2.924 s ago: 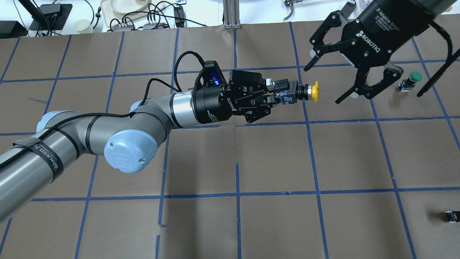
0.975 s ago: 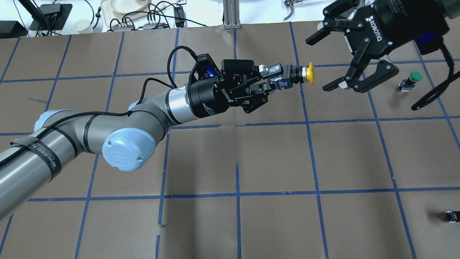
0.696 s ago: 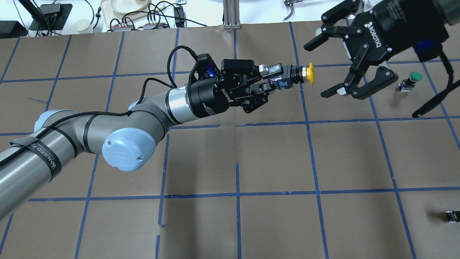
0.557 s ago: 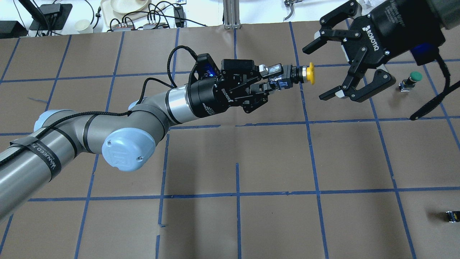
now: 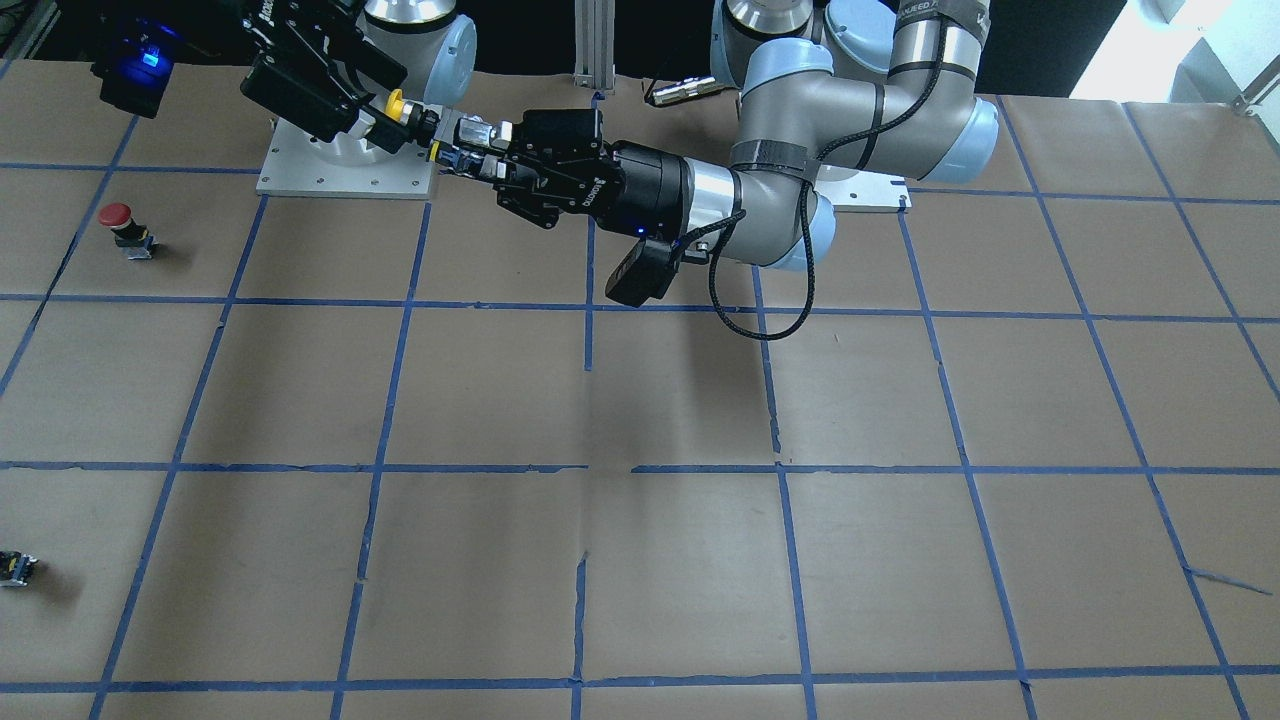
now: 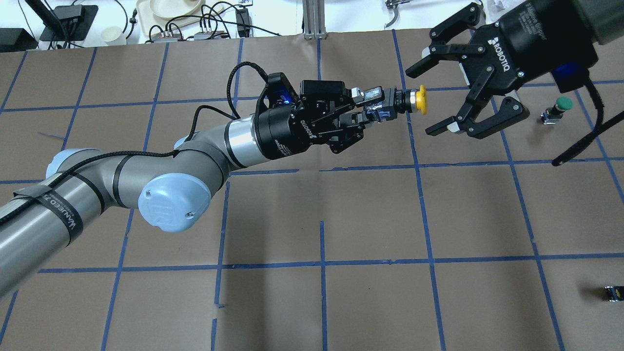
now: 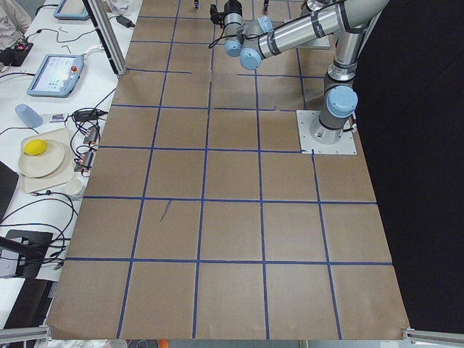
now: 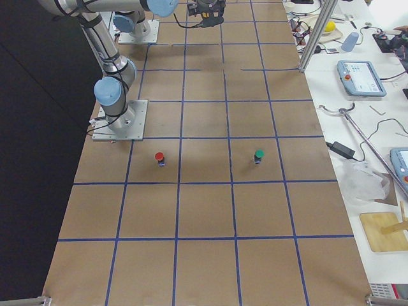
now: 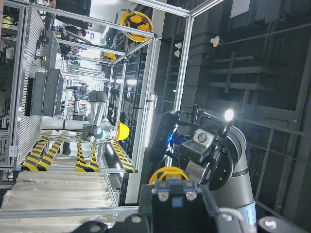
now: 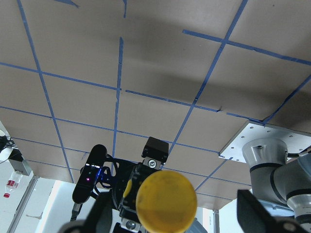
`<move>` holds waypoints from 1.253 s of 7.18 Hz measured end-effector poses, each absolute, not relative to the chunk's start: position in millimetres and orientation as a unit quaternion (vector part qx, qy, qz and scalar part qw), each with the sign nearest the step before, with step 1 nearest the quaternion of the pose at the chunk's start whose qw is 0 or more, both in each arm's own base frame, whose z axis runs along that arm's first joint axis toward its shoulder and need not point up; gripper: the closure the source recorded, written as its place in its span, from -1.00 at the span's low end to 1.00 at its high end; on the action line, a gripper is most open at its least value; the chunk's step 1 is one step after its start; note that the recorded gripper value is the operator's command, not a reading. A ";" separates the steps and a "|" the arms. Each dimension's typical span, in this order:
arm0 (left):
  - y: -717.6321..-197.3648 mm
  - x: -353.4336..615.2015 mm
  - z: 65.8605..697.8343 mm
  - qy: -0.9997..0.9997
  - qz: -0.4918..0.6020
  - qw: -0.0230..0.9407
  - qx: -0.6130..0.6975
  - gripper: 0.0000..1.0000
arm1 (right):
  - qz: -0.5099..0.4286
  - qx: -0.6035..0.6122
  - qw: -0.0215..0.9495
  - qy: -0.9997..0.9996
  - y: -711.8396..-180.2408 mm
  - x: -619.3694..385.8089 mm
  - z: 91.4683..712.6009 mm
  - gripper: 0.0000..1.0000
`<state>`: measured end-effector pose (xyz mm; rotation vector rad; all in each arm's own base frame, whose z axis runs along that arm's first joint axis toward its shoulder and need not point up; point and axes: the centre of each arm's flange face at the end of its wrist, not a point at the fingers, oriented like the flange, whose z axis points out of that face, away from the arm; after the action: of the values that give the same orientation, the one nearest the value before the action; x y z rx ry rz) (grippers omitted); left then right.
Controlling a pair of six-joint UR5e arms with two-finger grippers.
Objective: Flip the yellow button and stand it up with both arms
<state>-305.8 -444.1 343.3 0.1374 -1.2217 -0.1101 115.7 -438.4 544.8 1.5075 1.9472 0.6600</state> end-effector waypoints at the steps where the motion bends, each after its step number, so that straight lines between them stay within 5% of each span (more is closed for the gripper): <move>1: -444.2 -305.8 343.4 -0.573 -0.052 0.816 0.064 0.97 | 0.249 0.565 0.293 0.730 -438.8 115.8 544.3 0.53; 2: -444.2 -305.8 343.4 -0.573 -0.052 0.815 0.064 0.97 | 0.248 0.565 0.293 0.730 -439.0 115.5 544.4 0.74; 4: -444.0 -305.9 343.2 -0.574 -0.052 0.815 0.064 0.71 | 0.246 0.564 0.295 0.731 -439.3 114.8 545.2 0.75; 5: -443.9 -305.9 343.1 -0.575 -0.052 0.814 0.063 -0.96 | 0.246 0.564 0.295 0.731 -439.6 114.7 545.1 0.78; 9: -445.9 -307.3 355.6 -0.572 -0.080 0.814 0.067 -1.00 | 0.229 0.560 0.290 0.742 -441.0 111.4 548.8 0.78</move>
<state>-307.3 -445.9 355.6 0.1424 -1.2202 -0.1712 111.4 -441.0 548.8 1.4930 1.9782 0.6101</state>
